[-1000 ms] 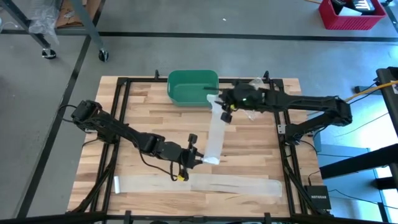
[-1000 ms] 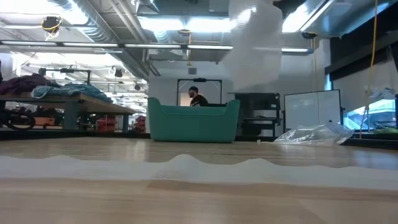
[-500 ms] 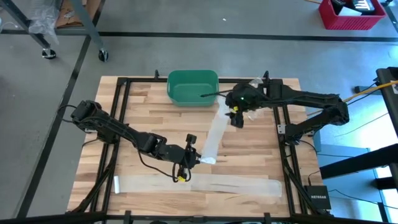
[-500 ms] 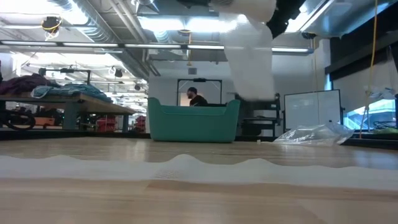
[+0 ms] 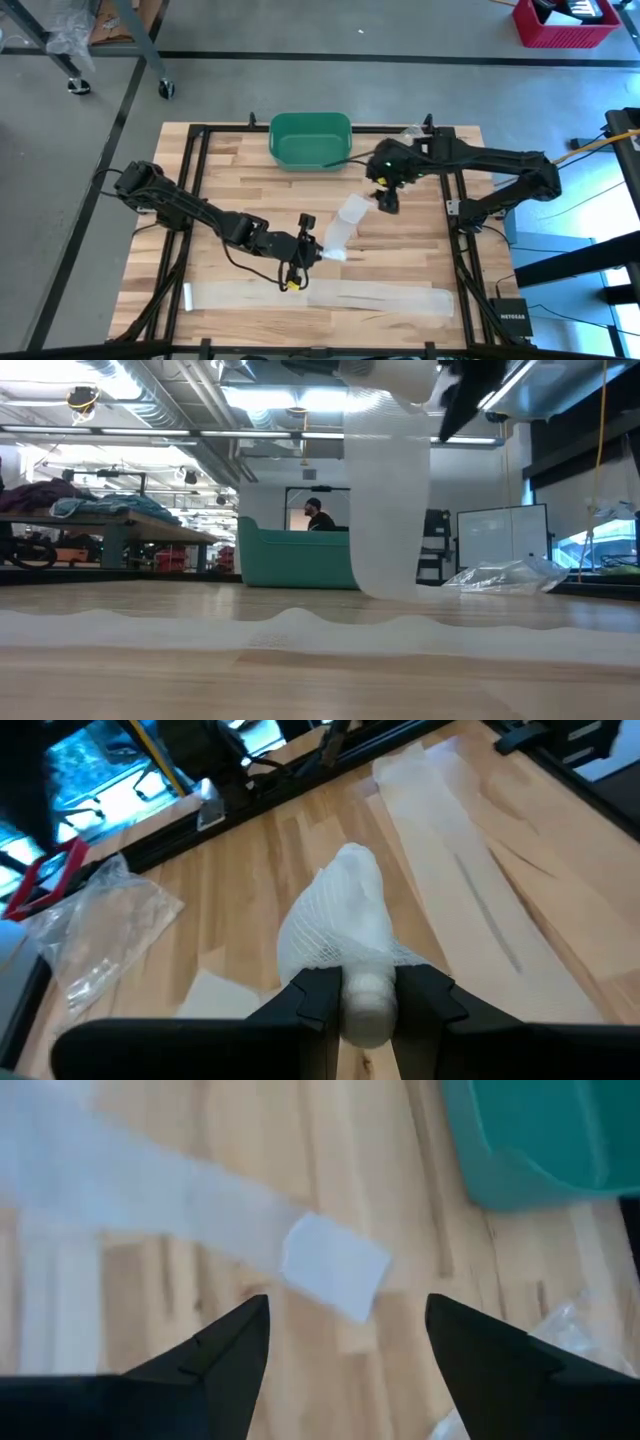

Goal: Roll bandage
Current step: Roll the top white bandage

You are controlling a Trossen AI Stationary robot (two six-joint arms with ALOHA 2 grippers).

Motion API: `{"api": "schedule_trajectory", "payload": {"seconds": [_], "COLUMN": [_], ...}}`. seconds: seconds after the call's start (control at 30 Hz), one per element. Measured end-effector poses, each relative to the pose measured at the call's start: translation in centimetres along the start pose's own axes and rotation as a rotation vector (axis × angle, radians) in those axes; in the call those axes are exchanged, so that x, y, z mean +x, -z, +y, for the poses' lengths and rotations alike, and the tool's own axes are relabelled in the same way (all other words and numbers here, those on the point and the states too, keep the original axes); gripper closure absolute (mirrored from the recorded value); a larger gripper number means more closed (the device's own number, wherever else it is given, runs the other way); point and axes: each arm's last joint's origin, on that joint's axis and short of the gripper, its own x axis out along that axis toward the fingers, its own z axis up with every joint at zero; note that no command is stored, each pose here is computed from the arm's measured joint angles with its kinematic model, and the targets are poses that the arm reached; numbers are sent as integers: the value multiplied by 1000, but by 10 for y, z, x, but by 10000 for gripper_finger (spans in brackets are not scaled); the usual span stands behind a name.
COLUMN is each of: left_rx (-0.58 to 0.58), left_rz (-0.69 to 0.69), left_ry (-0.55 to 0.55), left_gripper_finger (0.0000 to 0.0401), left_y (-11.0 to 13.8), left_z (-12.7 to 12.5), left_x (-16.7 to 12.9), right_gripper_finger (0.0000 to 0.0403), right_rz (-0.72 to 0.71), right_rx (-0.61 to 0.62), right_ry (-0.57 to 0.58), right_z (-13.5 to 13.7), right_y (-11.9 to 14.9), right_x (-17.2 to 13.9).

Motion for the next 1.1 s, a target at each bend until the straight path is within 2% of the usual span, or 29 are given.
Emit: {"api": "schedule_trajectory", "payload": {"seconds": [0.1, 0.17, 0.3, 0.37, 0.47, 0.57, 0.67, 0.77, 0.83, 0.97, 1.1], "left_rx": [10, 1, -29, -30, -51, -98, -159, -206, -220, -271, -230], "left_rz": [6, -1, -44, -66, -136, -237, -304, -326, -332, -352, -343], "left_ry": [-28, -42, -77, -133, -222, -284, -321, -326, -322, -361, -361], "left_gripper_finger": [347, 347, 347, 347, 347, 347, 347, 347, 347, 347, 347], "left_y": [-1, -3, -13, -19, -29, -40, -45, -46, -46, -49, -49], "left_z": [-2, -2, 6, 15, 38, 60, 75, 79, 79, 76, 73], "left_x": [-3, -8, -25, -37, -59, -80, -96, -102, -103, -106, -106], "right_gripper_finger": [134, 134, 134, 134, 134, 134, 134, 134, 134, 134, 134], "right_rz": [-84, -177, -512, -664, -813, -933, -982, -1056, -1056, -985, -958], "right_rx": [-4, -37, -83, -112, -135, -218, -314, -319, -296, -247, -258], "right_ry": [7, 13, 9, -14, -31, -12, 58, 79, 68, -32, -66], "right_z": [12, 22, 36, 42, 46, 47, 48, 49, 49, 53, 58], "right_y": [16, 27, 47, 56, 63, 56, 45, 31, 26, 23, 17], "right_x": [-12, -6, 12, 25, 42, 38, 26, 7, 5, 23, 42]}}
